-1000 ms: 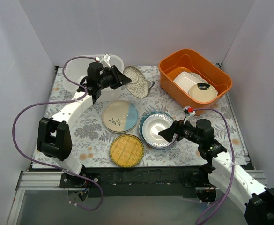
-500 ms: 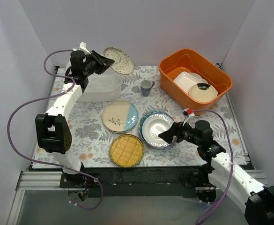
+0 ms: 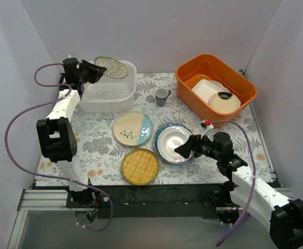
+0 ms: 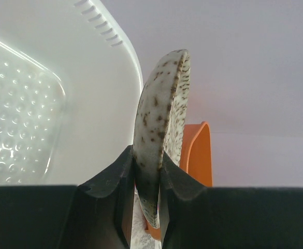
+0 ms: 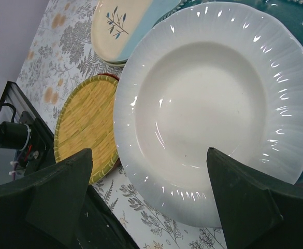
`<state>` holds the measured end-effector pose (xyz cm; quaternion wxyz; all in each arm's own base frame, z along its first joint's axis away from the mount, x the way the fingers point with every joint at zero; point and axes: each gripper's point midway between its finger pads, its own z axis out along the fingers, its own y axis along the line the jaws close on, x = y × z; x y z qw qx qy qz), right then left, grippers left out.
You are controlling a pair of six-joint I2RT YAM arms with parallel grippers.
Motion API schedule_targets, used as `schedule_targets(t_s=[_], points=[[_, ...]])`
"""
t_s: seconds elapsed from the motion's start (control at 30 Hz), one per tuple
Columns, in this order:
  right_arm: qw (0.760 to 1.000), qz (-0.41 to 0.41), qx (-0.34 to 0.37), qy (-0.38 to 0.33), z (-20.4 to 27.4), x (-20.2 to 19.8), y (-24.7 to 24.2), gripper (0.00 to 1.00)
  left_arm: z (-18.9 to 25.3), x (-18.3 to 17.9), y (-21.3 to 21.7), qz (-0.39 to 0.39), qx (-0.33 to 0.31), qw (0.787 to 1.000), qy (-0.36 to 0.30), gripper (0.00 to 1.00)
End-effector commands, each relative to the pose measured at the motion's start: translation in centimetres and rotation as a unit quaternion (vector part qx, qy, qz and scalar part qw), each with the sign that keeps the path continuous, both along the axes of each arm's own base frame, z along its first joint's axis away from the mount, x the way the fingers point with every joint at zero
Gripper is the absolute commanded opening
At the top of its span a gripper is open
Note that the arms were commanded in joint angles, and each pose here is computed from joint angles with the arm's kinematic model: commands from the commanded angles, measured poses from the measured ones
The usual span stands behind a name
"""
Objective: Place the plates into the plastic bin on the countertop
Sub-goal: Place the plate in the plastic bin.
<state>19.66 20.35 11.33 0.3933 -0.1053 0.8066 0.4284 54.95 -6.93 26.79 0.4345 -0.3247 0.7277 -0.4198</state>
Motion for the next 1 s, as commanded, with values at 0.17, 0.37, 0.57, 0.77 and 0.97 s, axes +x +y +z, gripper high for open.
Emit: schedule_targets(t_s=[0.17, 0.37, 0.57, 0.77, 0.97], points=[[1.000, 0.016, 0.014, -0.014, 1.1, 0.6, 0.9, 0.98, 3.9, 0.4, -0.1, 0.004, 0.018, 0.999, -0.048, 0.00], [1.000, 0.015, 0.013, -0.017, 0.9, 0.6, 0.9, 0.98, 0.9, 1.6, 1.2, 0.031, 0.051, 0.998, -0.016, 0.00], [1.000, 0.017, 0.011, -0.011, 0.3, 0.5, 0.8, 0.98, -2.9, 2.9, 2.1, 0.046, 0.074, 0.996, 0.027, 0.00], [1.000, 0.013, 0.009, -0.007, -0.2, 0.5, 0.7, 0.98, -6.2, 3.8, 2.2, 0.042, 0.089, 0.993, 0.058, 0.00], [1.000, 0.011, 0.008, -0.007, -0.3, 0.5, 0.7, 0.98, -8.6, 4.2, 1.9, 0.030, 0.095, 0.992, 0.079, 0.00]])
